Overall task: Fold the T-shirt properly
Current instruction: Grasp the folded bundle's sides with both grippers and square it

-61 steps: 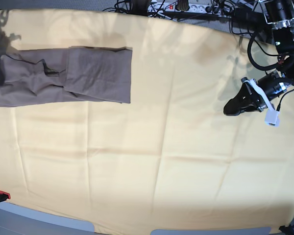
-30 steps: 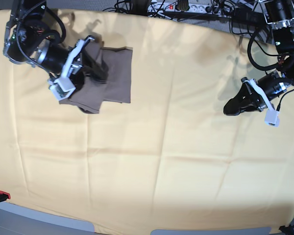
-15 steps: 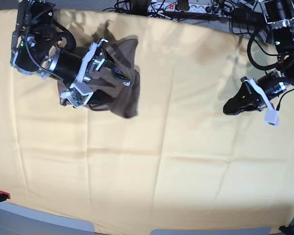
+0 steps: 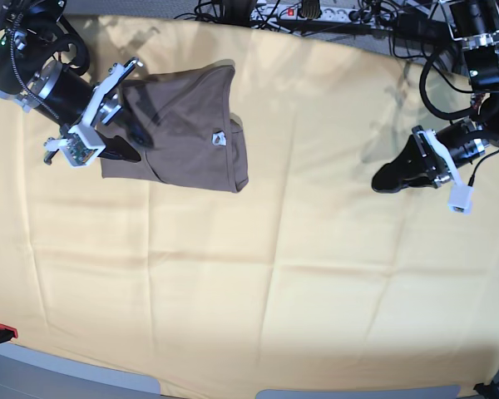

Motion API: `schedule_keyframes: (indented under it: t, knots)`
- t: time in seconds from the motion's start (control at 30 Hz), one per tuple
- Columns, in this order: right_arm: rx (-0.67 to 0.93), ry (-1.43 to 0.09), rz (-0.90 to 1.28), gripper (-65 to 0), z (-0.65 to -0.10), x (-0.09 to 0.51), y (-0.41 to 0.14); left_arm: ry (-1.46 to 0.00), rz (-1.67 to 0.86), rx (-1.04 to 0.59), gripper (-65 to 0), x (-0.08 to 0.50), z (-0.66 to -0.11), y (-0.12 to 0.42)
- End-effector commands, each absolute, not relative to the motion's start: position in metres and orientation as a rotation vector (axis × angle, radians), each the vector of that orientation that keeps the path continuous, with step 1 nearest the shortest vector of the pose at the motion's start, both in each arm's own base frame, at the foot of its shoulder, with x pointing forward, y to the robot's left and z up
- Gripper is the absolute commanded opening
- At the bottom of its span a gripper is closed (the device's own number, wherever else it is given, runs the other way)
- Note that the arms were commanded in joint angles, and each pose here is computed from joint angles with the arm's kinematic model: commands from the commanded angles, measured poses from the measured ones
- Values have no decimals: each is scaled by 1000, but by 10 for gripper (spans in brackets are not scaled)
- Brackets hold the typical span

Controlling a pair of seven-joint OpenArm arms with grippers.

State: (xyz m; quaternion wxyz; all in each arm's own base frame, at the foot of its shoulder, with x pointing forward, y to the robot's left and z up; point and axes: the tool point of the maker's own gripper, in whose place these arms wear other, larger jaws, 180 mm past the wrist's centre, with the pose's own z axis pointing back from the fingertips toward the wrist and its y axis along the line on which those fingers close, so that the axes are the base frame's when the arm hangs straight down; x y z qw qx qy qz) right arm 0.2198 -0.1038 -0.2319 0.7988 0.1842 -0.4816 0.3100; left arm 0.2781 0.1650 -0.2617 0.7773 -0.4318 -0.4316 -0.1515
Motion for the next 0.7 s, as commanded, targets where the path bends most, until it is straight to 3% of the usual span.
schedule_keyframes:
  t: [0.0, 0.47, 0.67]
  knots:
    - [402, -1097, 677, -650, -219, 223, -101, -963, -383, -956, -650, 279, -245, 158]
    - [343, -1038, 645, -650, -252, 275, -139, -779, -928, -1102, -650, 191, -237, 11]
    - [333, -967, 616, -650, -273, 295, -163, -684, -1069, -1099, -650, 155, -265, -30]
